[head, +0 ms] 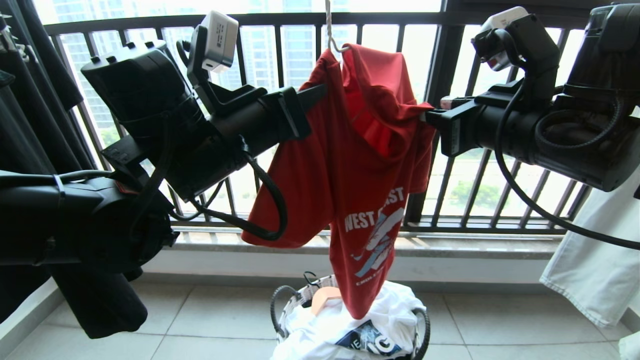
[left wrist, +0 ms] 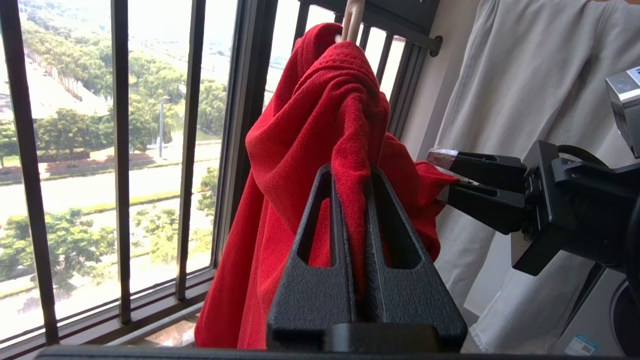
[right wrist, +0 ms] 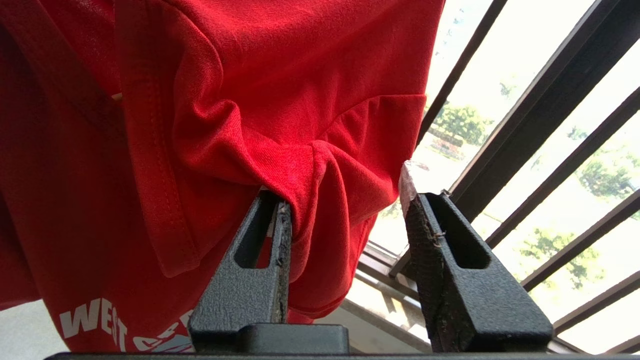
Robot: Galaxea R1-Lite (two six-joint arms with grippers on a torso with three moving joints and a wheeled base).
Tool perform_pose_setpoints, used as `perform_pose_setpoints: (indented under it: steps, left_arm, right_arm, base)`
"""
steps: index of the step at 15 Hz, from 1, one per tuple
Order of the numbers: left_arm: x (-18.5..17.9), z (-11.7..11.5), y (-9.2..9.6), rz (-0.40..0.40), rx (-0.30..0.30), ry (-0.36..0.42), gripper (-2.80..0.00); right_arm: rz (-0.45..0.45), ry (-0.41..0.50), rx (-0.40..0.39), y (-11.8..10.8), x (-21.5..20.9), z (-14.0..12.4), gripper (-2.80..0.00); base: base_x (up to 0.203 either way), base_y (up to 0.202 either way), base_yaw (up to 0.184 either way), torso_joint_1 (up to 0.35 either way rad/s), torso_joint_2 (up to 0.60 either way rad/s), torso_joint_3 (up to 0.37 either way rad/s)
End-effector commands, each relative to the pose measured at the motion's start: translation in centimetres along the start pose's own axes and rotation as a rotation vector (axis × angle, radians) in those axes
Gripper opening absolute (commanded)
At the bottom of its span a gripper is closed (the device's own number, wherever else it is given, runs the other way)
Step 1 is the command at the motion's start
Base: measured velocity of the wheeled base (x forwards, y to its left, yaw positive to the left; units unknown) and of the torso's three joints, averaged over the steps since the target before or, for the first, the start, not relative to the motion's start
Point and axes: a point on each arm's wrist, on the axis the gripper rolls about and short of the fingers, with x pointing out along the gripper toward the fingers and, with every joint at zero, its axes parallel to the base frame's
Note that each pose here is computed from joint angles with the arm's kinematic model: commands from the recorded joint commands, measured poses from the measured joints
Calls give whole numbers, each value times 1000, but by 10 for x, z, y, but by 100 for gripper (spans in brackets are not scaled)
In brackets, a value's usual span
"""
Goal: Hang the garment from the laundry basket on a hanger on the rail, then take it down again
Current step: Hang the clothes on the clothes rack
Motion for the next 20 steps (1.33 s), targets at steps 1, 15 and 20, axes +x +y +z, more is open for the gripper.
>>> perform_pose_setpoints:
  steps: [1,15,20]
  left_arm:
    - [0,1,0,-4,-1,-7,-280]
    - [4,0,1,31,-1,-22,-280]
    - [3,1,1,31,-1,-25,-280]
  right_arm:
    - [5,22,9,2,0,-7,0]
    - [135,-5,6,31,-1,-1,0]
    - [117,-38,19,36,25,9,0]
  base:
    - [0,0,0,0,0,0]
    - [0,0,0,0,0,0]
    - [0,0,0,0,0,0]
